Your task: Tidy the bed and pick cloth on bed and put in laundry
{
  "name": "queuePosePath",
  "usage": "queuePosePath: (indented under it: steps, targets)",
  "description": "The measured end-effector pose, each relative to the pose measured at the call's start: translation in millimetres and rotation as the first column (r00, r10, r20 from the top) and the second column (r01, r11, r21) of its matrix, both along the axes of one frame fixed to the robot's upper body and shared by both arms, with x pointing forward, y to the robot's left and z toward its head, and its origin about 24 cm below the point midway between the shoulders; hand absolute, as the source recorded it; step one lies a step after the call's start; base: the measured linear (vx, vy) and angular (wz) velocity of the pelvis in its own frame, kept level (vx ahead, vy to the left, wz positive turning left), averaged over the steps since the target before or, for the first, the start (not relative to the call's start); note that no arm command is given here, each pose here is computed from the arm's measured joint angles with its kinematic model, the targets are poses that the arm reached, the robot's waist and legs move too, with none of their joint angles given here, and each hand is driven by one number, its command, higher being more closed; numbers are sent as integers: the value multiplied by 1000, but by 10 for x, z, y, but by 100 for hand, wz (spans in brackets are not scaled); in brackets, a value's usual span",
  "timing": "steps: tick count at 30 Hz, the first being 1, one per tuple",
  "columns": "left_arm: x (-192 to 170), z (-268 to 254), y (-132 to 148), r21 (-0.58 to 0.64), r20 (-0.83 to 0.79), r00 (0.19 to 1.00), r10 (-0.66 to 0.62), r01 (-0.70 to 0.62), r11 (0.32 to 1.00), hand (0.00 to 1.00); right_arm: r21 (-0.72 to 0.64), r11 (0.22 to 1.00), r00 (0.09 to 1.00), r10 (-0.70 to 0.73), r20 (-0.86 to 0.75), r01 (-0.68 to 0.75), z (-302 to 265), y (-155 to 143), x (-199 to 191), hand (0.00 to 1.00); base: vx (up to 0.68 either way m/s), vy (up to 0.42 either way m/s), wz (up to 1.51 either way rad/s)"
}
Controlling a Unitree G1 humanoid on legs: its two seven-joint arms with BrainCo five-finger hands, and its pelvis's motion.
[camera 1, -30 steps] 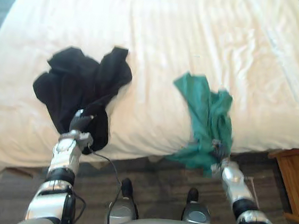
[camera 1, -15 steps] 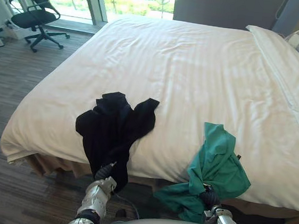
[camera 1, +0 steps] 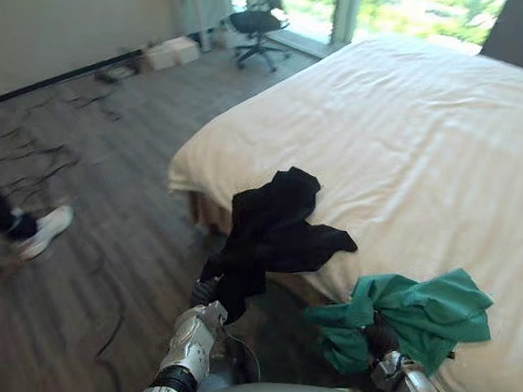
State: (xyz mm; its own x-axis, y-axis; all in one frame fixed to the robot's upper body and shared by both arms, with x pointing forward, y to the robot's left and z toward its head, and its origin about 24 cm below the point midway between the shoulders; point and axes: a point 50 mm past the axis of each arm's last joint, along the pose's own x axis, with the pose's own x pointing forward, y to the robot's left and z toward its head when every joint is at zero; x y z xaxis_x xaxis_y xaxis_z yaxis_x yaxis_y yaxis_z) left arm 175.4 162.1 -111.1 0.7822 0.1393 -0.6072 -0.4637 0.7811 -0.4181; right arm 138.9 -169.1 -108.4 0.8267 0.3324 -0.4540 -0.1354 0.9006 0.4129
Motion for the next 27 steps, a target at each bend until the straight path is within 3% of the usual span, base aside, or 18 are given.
queuePosePath:
  steps: [5, 8, 15, 22, 27]
  targets:
    - [-89, 56, 101, 79, 23, 997, -79, 77, 994, 100, 10, 999, 999, -39, 0, 39, 25, 151, 27, 100, 144, 153, 112]
    - [-333, 27, 262, 101, 2, 996, -91, 91, 991, 100, 0, 999, 999, -44, 2, 44, 39, 286, 19, 100, 61, 37, 67]
    - [-493, -13, 147, 68, -7, 987, -162, 162, 984, 100, -63, 996, 998, -59, 19, 60, 68, 254, 11, 100, 8, 5, 54]
    - [-356, 106, 329, 112, 64, 982, -175, 168, 980, 100, -69, 992, 994, -105, -2, 105, 38, 216, -172, 100, 39, -91, 91]
    - [-454, 65, 95, 55, 53, 976, -209, 206, 977, 100, -108, 986, 992, -125, 2, 124, 59, 20, -190, 100, 47, -94, 4]
